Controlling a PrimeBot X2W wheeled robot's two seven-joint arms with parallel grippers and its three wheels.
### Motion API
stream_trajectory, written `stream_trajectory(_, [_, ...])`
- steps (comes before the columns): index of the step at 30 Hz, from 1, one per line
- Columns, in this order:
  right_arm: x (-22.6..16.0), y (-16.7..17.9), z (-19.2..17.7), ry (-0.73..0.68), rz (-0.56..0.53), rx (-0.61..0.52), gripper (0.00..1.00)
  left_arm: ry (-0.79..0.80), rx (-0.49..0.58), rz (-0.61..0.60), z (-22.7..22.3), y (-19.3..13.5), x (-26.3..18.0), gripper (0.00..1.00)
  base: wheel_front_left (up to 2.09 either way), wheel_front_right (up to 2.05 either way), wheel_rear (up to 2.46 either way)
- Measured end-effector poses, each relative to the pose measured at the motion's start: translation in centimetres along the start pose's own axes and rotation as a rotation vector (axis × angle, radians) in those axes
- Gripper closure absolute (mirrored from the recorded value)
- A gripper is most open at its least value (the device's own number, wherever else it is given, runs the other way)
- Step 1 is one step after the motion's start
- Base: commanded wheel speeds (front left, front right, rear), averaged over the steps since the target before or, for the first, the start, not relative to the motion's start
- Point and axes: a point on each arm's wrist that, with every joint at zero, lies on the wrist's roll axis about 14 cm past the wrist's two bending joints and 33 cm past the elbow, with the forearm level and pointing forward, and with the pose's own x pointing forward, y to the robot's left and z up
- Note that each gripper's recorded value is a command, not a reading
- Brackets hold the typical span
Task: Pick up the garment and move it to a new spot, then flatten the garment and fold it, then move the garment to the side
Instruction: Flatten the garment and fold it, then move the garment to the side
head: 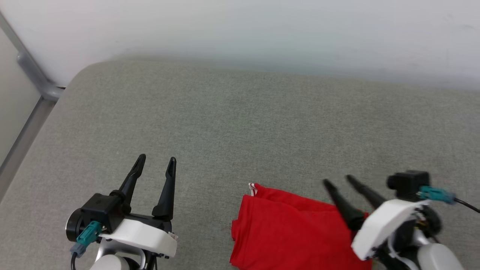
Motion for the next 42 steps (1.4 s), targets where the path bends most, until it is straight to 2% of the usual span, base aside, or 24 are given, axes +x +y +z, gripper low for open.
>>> stream_trajectory(4, [-2.7,-4.2,3.1,-0.146,-0.184,-0.137,0.0,-0.001,0.002,-0.012,0.0,-0.4,-0.1,0.0,0.0,0.0,0.0])
stream_trajectory(9, [-6.7,-7.0,6.7,-0.312,-0.345,-0.286,0.0,-0.001,0.003,-0.019,0.0,-0.9,-0.1,0.0,0.0,0.0,0.0])
stream_trajectory(16, [-10.8,-6.7,8.8,-0.463,-0.43,-0.401,0.0,-0.007,0.006,-0.036,0.1,-1.6,-0.4,0.0,0.0,0.0,0.0])
stream_trajectory(27, [-13.6,-5.8,5.9,-0.427,-0.45,-0.335,0.0,0.007,0.017,-0.029,-0.4,-1.8,-1.6,0.0,0.0,0.0,0.0])
stream_trajectory(38, [-14.0,-6.1,5.8,-0.416,-0.456,-0.296,0.0,-0.003,0.018,-0.018,-0.1,-1.7,-1.8,0.0,0.0,0.0,0.0])
stream_trajectory(42, [-14.0,-6.7,4.7,-0.361,-0.472,-0.281,0.0,-0.006,0.013,-0.014,-0.1,-1.7,-1.8,0.0,0.0,0.0,0.0])
